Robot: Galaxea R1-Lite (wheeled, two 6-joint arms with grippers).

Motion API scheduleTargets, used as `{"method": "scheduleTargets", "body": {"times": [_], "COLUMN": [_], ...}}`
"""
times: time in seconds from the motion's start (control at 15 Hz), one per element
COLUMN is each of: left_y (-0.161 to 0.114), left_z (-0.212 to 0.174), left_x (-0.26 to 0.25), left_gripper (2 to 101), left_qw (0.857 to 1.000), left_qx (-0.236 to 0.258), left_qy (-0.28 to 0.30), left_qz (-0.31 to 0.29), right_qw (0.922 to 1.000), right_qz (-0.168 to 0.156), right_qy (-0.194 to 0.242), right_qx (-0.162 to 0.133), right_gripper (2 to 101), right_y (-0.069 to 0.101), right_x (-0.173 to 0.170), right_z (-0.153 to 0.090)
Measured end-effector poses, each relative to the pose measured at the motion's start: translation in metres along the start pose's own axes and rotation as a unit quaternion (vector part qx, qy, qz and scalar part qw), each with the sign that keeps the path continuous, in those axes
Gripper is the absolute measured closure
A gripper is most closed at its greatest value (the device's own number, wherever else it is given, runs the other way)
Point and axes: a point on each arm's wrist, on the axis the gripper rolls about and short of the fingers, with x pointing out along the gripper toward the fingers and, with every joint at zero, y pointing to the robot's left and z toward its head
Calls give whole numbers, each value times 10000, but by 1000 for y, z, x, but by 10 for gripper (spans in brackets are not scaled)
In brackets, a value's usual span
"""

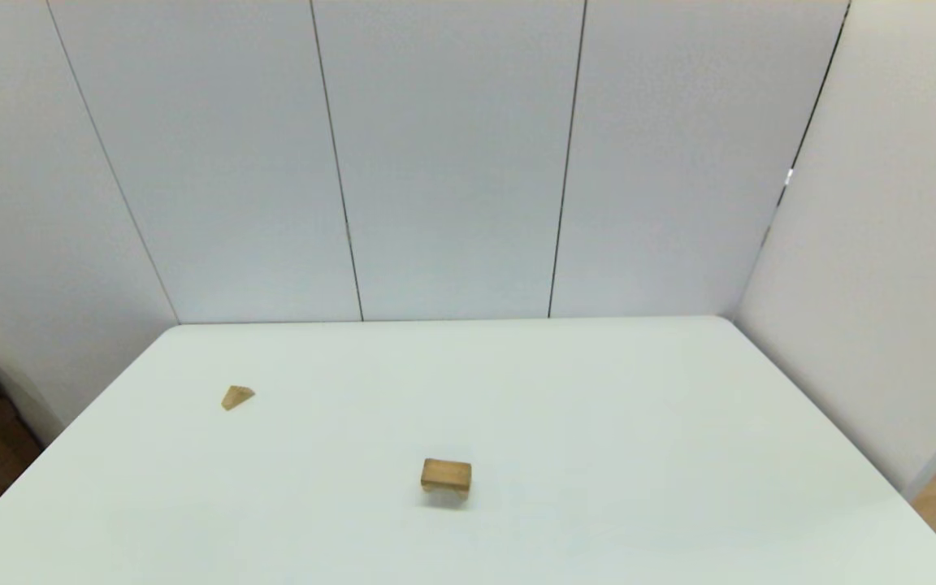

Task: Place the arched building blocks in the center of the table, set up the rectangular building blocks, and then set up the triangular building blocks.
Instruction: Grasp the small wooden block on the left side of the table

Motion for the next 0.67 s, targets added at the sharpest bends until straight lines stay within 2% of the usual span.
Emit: {"method": "scheduleTargets", "body": {"times": [0.27, 0.67], "left_y": [0, 0], "left_z": [0, 0], "left_x": [0, 0], "left_gripper": [54, 54], "left_qw": [10000, 10000], "left_qx": [-2, -2], "left_qy": [0, 0], "left_qz": [0, 2], "right_qw": [9995, 9995], "right_qz": [-66, -71], "right_qy": [317, 311], "right_qx": [19, 79], "right_gripper": [46, 46], "right_y": [1, 1], "right_x": [-3, -4], "right_z": [-10, -11]}}
